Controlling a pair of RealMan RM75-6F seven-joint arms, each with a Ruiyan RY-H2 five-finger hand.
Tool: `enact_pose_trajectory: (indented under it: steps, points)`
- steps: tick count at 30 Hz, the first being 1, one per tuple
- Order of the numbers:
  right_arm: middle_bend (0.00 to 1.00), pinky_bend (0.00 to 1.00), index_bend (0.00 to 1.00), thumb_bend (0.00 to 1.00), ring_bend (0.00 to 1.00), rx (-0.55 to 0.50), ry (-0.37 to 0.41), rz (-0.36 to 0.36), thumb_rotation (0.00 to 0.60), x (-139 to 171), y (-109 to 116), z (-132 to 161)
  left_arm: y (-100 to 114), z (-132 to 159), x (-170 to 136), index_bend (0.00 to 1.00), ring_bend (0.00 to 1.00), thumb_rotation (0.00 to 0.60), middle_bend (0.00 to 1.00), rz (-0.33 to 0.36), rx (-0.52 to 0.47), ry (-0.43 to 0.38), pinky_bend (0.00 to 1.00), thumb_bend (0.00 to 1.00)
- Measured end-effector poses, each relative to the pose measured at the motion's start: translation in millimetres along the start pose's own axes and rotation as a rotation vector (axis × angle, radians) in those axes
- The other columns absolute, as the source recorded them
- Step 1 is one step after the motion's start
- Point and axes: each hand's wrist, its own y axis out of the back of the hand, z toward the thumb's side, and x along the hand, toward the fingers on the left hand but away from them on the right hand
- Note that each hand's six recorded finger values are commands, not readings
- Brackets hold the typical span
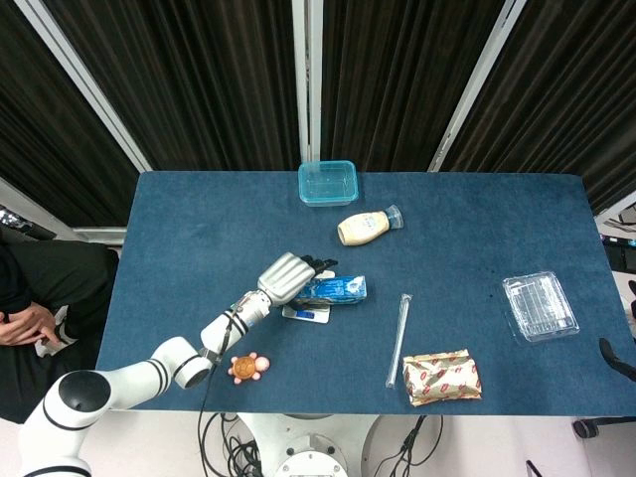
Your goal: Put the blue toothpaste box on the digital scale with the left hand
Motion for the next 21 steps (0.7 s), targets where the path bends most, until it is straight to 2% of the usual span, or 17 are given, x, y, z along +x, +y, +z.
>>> enact_pose_trajectory:
  steps: [4, 13, 18, 21]
  points:
    - [0.00, 0.00, 0.00, 0.21, 0.00, 0.001, 0.000, -0.001, 0.600, 0.1, -0.2, 0.6, 3.0, 0.2, -3.3, 0.01, 0.09, 0.600, 0.10, 0.000, -0.005, 0.000, 0.30, 0.06]
    - [0.00, 0.00, 0.00, 0.21, 0.00, 0.003, 0.012, -0.006, 0.600, 0.2, 1.1, 5.2, 21.8, 0.1, -13.2, 0.01, 0.05, 0.600, 0.09, 0.060, -0.050, 0.013, 0.27, 0.04]
    - [0.00, 0.00, 0.00, 0.21, 0.00, 0.004, 0.033, -0.005, 0.600, 0.9, 0.8, 11.2, 38.0, -9.8, -43.5, 0.02, 0.04, 0.600, 0.09, 0.081, -0.042, 0.057, 0.21, 0.04]
    - [0.00, 0.00, 0.00, 0.21, 0.00, 0.008, 0.050, -0.002, 0.600, 2.6, -0.4, 15.8, 50.7, -26.8, -80.0, 0.02, 0.02, 0.600, 0.09, 0.123, -0.013, 0.135, 0.18, 0.03]
